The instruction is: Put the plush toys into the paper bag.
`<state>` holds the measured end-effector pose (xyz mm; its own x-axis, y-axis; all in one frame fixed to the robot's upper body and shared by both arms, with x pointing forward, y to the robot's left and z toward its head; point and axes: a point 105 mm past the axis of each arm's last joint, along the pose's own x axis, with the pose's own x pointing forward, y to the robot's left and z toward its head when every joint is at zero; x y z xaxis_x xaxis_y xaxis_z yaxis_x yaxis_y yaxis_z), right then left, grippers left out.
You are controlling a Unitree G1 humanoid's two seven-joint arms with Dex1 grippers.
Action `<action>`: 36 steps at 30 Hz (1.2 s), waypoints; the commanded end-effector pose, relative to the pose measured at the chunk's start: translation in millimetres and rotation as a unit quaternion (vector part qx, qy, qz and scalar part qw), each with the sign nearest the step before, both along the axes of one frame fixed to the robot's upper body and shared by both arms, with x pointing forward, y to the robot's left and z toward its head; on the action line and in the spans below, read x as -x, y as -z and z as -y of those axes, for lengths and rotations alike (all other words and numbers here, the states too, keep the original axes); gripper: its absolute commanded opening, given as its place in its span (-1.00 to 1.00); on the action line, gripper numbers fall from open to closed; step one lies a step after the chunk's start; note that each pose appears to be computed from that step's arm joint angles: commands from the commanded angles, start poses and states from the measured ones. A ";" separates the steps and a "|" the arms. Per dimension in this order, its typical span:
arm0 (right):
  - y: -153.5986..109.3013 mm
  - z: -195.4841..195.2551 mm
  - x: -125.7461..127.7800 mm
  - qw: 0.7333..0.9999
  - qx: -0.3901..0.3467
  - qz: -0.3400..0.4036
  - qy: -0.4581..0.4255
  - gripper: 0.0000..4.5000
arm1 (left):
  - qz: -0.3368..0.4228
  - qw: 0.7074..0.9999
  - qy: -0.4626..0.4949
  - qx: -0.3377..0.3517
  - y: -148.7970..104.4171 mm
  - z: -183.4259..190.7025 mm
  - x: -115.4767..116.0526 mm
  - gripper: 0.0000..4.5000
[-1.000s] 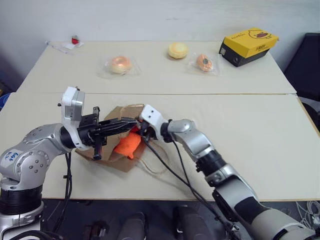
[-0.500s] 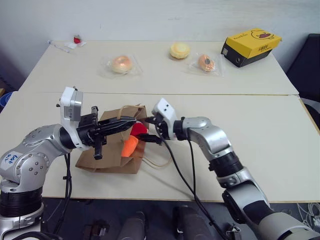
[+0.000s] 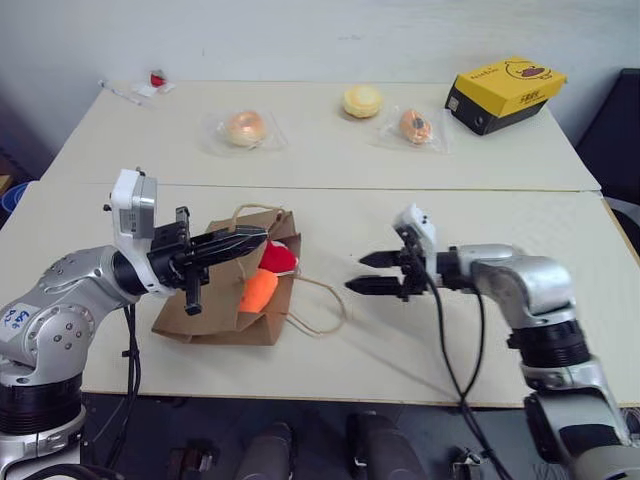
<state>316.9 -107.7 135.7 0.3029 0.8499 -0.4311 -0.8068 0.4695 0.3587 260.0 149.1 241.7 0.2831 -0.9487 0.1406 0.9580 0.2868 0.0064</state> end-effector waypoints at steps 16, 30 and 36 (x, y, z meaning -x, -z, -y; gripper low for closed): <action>25.8 -53.1 24.3 0.967 -0.109 -0.216 0.076 0.99 | 0.035 0.999 -0.007 0.019 -19.1 2.9 0.9 -1.00; 7.9 -59.4 -5.0 0.946 -0.179 -0.215 0.162 0.30 | 0.033 0.999 -0.012 0.014 -15.3 0.9 1.3 -1.00; -19.1 -55.6 7.1 0.953 -0.225 -0.177 0.101 -0.62 | 0.033 0.999 -0.012 0.016 -14.3 1.0 -0.2 -1.00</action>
<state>316.7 -52.9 130.8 0.4093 0.8807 -0.2383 -0.4092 0.4106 0.8148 264.2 146.1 248.5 0.3035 -0.9354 0.1813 0.9504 0.3109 0.0133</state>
